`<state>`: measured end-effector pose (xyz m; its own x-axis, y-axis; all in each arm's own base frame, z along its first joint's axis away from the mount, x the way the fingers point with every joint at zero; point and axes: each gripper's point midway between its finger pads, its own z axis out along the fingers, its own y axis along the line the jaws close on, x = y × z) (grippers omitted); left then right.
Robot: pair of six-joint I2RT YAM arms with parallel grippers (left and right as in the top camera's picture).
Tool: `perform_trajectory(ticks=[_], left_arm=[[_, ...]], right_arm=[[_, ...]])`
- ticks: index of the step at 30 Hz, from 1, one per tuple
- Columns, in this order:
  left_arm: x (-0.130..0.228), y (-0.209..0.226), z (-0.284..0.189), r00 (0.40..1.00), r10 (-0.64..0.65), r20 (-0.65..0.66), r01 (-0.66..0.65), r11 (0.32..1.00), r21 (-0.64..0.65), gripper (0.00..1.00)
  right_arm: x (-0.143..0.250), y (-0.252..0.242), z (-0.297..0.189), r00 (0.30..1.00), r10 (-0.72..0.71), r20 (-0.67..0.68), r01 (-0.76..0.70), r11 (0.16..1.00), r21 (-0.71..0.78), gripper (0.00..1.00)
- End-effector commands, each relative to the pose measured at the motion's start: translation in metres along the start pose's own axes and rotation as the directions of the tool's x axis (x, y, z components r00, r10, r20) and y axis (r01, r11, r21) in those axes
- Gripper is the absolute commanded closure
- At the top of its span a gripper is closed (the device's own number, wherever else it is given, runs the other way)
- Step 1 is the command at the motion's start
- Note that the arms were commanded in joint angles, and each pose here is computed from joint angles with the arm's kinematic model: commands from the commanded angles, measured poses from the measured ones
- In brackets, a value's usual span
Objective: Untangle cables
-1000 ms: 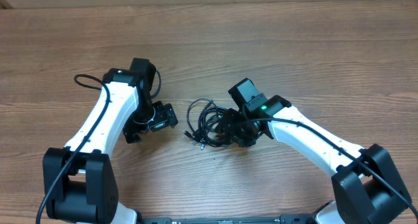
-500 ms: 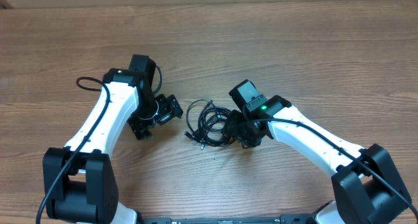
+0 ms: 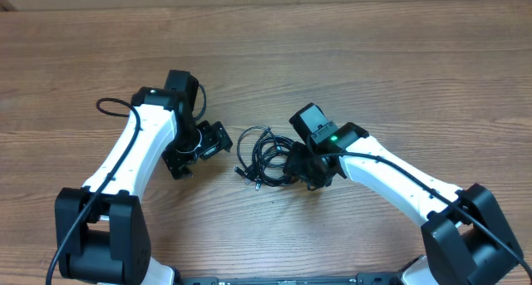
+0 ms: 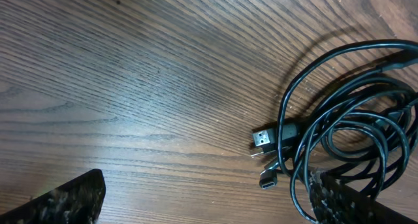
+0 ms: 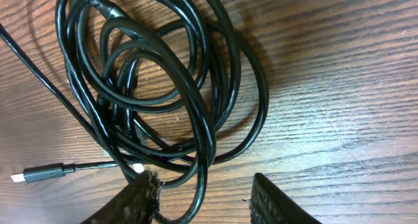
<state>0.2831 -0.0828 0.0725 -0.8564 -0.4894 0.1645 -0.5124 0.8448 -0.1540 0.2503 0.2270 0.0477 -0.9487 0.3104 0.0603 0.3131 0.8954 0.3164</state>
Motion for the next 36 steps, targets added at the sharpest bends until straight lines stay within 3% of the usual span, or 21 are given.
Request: perform_trajectory(ticks=[1,6,18,36], left_arm=[[0.005,-0.001,0.006,1.0,0.001,-0.006,-0.001,1.0,-0.025,0.01],[0.01,-0.006,0.008,1.0,0.027,-0.011,-0.027,0.999,-0.03,0.01],[0.024,-0.02,0.013,0.994,0.105,-0.006,-0.105,0.994,-0.044,0.0],[0.004,-0.01,0.011,0.989,0.114,0.091,-0.103,0.988,-0.118,0.01]], right_arm=[[-0.004,0.003,0.003,1.0,0.014,0.023,-0.014,1.0,-0.008,0.58],[-0.005,0.002,0.003,0.996,0.086,0.03,-0.085,0.996,-0.003,0.63],[-0.003,-0.002,0.004,0.995,0.093,0.021,-0.093,0.996,0.011,0.7],[0.008,0.004,0.006,0.996,0.087,-0.008,-0.087,0.996,0.006,0.71]])
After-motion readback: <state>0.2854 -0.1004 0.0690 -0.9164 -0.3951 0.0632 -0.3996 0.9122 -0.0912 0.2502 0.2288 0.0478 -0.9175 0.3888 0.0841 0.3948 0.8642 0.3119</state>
